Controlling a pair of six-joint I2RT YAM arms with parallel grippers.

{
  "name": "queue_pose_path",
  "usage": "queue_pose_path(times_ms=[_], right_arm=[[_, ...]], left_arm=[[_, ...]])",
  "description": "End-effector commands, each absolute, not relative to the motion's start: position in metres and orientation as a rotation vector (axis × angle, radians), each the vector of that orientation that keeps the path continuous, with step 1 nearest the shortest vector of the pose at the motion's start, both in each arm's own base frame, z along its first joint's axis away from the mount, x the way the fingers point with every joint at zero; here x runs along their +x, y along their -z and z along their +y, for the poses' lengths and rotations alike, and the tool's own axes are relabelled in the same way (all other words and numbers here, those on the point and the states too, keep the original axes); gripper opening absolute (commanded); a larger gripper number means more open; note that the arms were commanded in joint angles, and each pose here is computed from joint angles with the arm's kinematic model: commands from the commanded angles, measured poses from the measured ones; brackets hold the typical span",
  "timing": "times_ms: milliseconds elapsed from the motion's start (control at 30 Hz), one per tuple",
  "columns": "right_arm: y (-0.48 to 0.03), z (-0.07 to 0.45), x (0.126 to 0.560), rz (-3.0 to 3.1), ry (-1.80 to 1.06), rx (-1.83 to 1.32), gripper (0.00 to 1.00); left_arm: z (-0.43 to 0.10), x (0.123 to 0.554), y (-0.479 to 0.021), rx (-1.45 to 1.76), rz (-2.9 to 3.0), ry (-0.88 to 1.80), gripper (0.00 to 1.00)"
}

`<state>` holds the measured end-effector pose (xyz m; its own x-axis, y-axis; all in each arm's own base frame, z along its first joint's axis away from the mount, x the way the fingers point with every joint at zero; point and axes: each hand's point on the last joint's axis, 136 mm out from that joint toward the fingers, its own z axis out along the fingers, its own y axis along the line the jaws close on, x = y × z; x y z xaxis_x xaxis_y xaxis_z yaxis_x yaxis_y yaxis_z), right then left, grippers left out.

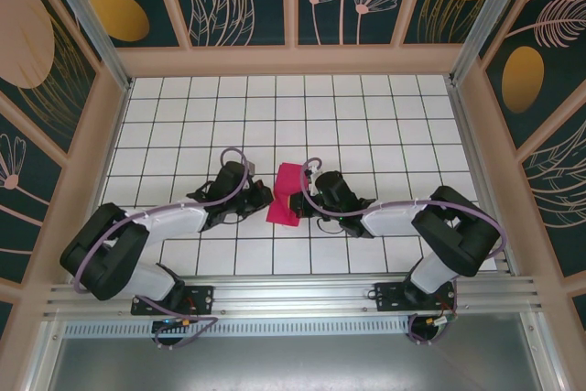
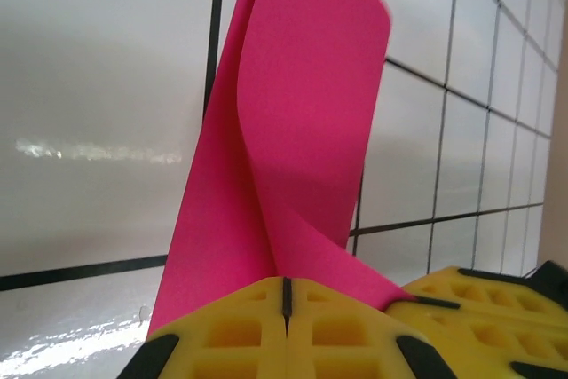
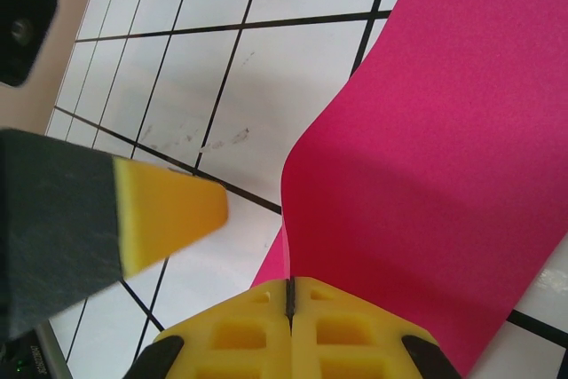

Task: Fold a paper plane with a square sheet of paper (pick it up from the middle)
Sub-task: Fold the triangle a second time at the center of the table.

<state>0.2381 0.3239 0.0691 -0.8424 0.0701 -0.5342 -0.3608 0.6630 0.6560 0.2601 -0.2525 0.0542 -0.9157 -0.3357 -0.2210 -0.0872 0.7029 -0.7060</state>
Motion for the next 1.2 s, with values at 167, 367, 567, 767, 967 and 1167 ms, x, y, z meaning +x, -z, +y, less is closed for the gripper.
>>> queue_pose_path(times_ms=[167,367,567,767,967,1167], right_arm=[[-0.072,0.324,0.239,2.345,-1.129,-0.197,0.00],[-0.069,0.325,0.241,2.355,-1.128,-0.185,0.00],[-0.063,0.314,0.243,2.394,-1.086,-0.178,0.00],[-0.057,0.308,0.245,2.447,-1.040,-0.242,0.00],[-0.053,0.308,0.253,2.470,-0.976,-0.327,0.00],[-0.044,0.305,0.264,2.502,-0.879,-0.398,0.00]], left_arm=[[-0.264,0.251,-0.033,-0.297,2.662,1.021,0.00],[-0.262,0.251,-0.023,-0.295,2.688,0.985,0.00],[-0.253,0.247,-0.006,-0.307,2.730,0.908,0.00],[-0.255,0.246,-0.001,-0.292,2.747,0.904,0.00],[-0.254,0.246,0.003,-0.282,2.758,0.886,0.00],[-0.252,0.247,0.003,-0.283,2.758,0.865,0.00]])
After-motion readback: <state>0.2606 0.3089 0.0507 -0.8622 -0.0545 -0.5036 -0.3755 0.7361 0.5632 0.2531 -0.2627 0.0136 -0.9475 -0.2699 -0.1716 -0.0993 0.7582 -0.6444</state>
